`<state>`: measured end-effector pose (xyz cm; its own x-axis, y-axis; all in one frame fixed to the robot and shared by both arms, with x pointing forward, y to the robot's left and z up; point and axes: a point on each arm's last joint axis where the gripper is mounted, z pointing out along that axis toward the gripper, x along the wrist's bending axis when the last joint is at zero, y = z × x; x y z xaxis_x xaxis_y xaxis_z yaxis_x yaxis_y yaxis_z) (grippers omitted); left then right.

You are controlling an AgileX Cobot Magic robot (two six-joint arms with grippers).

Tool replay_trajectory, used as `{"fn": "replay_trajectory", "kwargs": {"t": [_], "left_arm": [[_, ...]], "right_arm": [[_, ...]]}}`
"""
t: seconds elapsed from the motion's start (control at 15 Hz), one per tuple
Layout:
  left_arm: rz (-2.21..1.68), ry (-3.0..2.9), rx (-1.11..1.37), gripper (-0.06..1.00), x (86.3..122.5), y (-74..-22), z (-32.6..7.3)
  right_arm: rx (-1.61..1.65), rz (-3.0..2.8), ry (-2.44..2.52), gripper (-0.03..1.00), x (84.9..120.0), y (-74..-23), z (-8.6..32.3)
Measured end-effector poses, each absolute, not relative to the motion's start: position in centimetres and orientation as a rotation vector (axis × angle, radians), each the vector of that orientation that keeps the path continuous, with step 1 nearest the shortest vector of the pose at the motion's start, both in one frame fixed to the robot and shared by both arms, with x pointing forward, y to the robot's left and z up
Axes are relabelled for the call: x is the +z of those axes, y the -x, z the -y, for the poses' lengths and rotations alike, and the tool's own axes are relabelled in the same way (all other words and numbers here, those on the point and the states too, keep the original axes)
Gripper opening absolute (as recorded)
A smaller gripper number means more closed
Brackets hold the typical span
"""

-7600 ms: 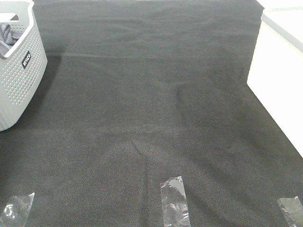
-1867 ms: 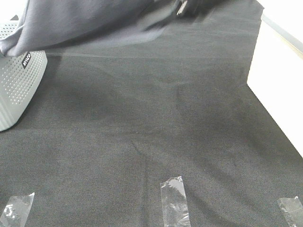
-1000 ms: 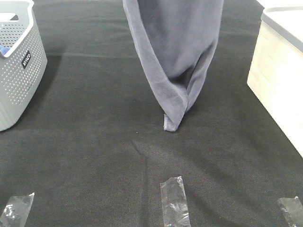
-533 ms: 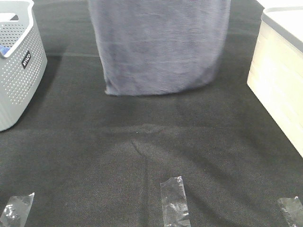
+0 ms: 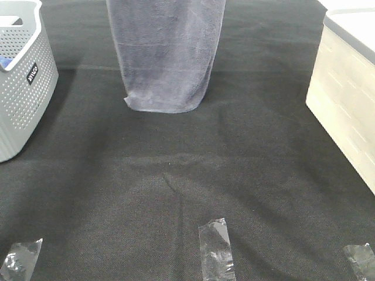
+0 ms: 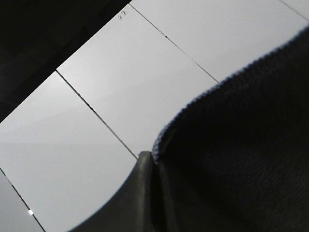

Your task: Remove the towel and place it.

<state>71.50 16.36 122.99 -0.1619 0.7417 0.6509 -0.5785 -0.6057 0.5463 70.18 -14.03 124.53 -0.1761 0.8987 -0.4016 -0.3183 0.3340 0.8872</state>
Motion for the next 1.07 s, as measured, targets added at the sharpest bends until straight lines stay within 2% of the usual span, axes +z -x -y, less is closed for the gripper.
{"fn": "replay_trajectory", "kwargs": {"t": [0.33, 0.47, 1.07], "left_arm": [[-0.176, -1.016, 1.960, 0.00, 123.6, -74.0, -16.2], [-0.184, -0.971, 1.985, 0.00, 124.6, -74.1, -17.0], [-0.202, -0.986, 1.973, 0.00, 124.4, -74.4, -17.1]], "right_arm": [[1.314, -1.191, -0.552, 0.02, 124.5, -72.2, 13.6], [1.358, -1.144, -0.543, 0.02, 124.8, -72.3, 14.2], [1.431, -1.090, -0.541, 0.02, 125.3, -72.2, 14.6]]}}
